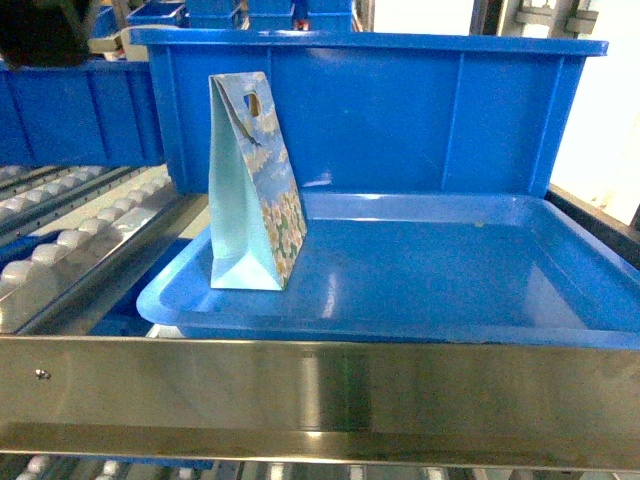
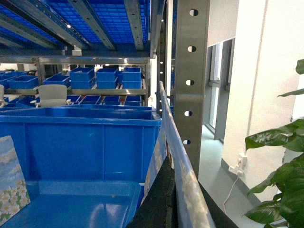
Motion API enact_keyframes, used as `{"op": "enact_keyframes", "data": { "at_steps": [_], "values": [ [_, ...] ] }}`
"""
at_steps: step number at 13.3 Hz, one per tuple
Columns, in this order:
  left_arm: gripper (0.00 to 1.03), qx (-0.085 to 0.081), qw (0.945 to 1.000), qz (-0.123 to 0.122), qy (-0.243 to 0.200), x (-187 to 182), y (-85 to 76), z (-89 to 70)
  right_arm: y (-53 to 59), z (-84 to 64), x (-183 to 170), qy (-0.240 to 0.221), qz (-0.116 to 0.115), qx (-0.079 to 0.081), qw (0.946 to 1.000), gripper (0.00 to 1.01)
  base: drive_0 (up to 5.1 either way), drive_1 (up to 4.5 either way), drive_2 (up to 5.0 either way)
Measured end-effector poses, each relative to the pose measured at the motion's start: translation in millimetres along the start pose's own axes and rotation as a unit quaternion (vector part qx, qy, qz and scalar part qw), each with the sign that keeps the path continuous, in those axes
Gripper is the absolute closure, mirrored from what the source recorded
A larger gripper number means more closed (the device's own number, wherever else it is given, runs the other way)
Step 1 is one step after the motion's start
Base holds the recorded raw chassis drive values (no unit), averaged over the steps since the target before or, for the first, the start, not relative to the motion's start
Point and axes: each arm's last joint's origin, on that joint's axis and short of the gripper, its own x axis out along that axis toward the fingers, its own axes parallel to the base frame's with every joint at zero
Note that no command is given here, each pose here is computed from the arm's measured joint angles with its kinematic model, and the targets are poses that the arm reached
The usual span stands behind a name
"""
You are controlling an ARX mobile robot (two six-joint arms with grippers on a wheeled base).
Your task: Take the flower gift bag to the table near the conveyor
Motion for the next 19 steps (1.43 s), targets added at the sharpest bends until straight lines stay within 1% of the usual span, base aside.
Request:
{"op": "enact_keyframes", "data": {
  "at_steps": [1, 4, 5, 6, 7, 10, 12, 13, 14, 15, 18, 19],
  "values": [
    [0.05, 0.0, 0.9998, -0.009, 0.015, 8, -4.3, -4.3, 0.0, 0.0, 0, 0.0, 0.0, 0.0, 1.0, 0.99, 0.0, 0.0, 0.0],
    [0.05, 0.006, 0.9987, -0.039, 0.033, 28, -20.8, -9.6, 0.0, 0.0, 0, 0.0, 0.0, 0.0, 1.0, 0.99, 0.0, 0.0, 0.0],
    [0.05, 0.009, 0.9983, -0.043, 0.037, 33, -25.6, -12.2, 0.0, 0.0, 0, 0.0, 0.0, 0.0, 1.0, 0.99, 0.0, 0.0, 0.0],
    [0.05, 0.009, 0.9976, -0.043, 0.054, 39, -28.9, -18.0, 0.0, 0.0, 0, 0.0, 0.0, 0.0, 1.0, 0.99, 0.0, 0.0, 0.0],
    [0.05, 0.009, 0.9972, -0.035, 0.065, 45, -29.3, -24.2, 0.0, 0.0, 0, 0.0, 0.0, 0.0, 1.0, 0.99, 0.0, 0.0, 0.0],
    [0.05, 0.012, 0.9962, -0.02, 0.084, 62, -29.4, -37.3, 0.0, 0.0, 0, 0.0, 0.0, 0.0, 1.0, 0.99, 0.0, 0.0, 0.0],
    [0.05, 0.013, 0.994, -0.02, 0.106, 78, -32.9, -48.6, 0.0, 0.0, 0, 0.0, 0.0, 0.0, 1.0, 0.99, 0.0, 0.0, 0.0],
    [0.13, 0.013, 0.9931, -0.018, 0.116, 80, -34.2, -52.4, 0.0, 0.0, 0, 0.0, 0.0, 0.0, 1.0, 0.99, 0.0, 0.0, 0.0],
    [0.33, 0.012, 0.9924, -0.017, 0.121, 81, -36.5, -55.0, 0.0, 0.0, 0, 0.0, 0.0, 0.0, 1.0, 0.99, 0.0, 0.0, 0.0],
    [0.49, 0.012, 0.9925, -0.017, 0.12, 81, -38.9, -54.8, 0.0, 0.0, 0, 0.0, 0.0, 0.0, 1.0, 0.99, 0.0, 0.0, 0.0],
    [0.87, 0.012, 0.9925, -0.013, 0.121, 81, -42.3, -54.9, 0.0, 0.0, 0, 0.0, 0.0, 0.0, 1.0, 0.99, 0.0, 0.0, 0.0],
    [1.01, 0.008, 0.9923, -0.011, 0.123, 81, -42.0, -55.3, 0.0, 0.0, 0, 0.0, 0.0, 0.0, 1.0, 0.99, 0.0, 0.0, 0.0]
  ]
}}
